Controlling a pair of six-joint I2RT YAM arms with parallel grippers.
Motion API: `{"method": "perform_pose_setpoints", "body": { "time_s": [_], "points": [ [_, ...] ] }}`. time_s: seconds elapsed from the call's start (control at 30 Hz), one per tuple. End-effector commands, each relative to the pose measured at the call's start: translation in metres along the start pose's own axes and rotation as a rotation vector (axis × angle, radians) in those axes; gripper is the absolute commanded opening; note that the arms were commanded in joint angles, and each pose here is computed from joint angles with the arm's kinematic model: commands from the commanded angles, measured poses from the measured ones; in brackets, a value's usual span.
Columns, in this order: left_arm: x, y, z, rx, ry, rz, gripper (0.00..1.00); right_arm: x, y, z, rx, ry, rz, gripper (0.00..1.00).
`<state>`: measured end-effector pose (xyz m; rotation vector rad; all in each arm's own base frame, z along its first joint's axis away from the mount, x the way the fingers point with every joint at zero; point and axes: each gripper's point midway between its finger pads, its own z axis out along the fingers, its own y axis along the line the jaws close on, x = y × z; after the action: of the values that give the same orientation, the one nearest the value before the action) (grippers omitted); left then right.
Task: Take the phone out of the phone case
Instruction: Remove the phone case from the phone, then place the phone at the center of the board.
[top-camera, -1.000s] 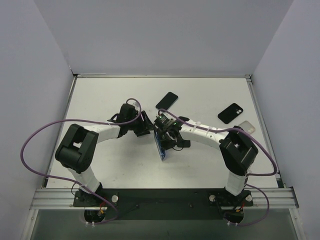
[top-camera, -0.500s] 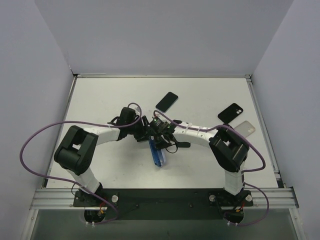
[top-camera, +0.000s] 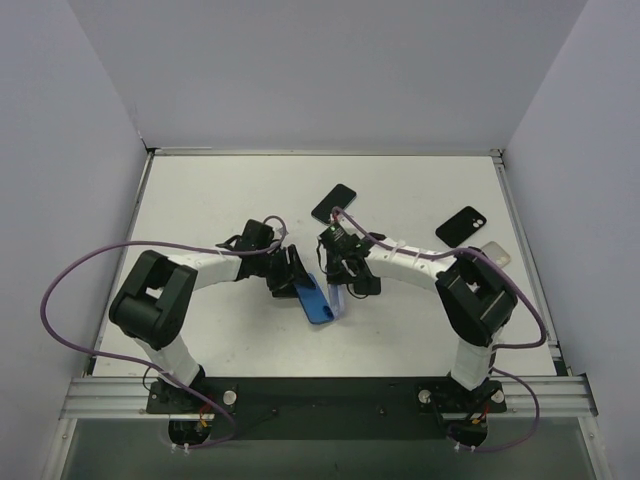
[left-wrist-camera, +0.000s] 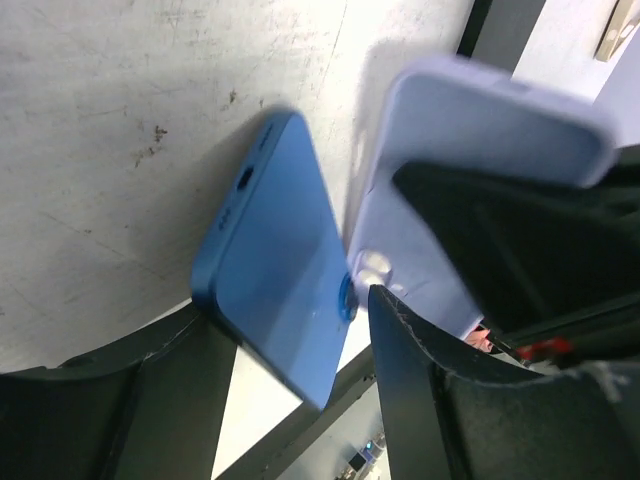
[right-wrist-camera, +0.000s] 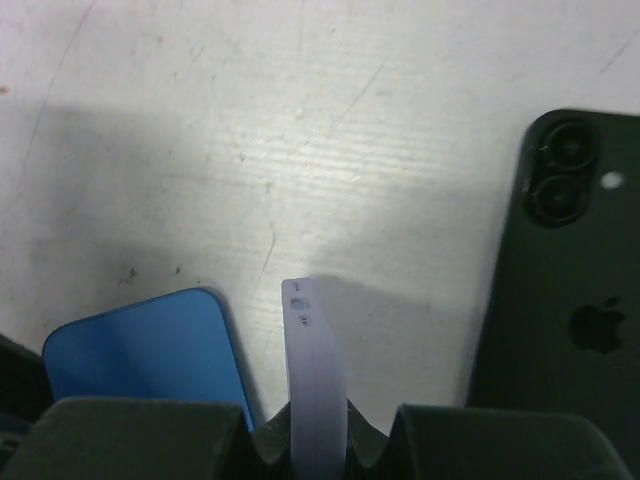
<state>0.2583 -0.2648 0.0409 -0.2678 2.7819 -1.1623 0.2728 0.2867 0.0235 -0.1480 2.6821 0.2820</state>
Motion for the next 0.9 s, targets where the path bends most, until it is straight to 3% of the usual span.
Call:
{"method": "perform_pose_setpoints", "body": {
  "time_s": [0.0,0.3,0.6,0.87],
  "points": [
    [0.000,-0.019,-0.006,0.053,0.042,0.023,0.63,-0.035,-0.007,-0.023,-0.007,-0.127,0.049,0.00],
    [-0.015,-0.024,-0.020,0.068,0.006,0.019,0.57,-0.072,-0.046,-0.059,-0.015,-0.224,0.165,0.00],
    [-0.025,-0.014,-0.036,0.043,-0.025,0.018,0.58,-0.109,-0.141,-0.070,0.142,-0.252,0.295,0.00],
    [-0.040,-0.003,-0.076,-0.010,-0.113,0.044,0.58,-0.078,-0.226,-0.057,0.246,-0.160,0.416,0.00]
  ]
}}
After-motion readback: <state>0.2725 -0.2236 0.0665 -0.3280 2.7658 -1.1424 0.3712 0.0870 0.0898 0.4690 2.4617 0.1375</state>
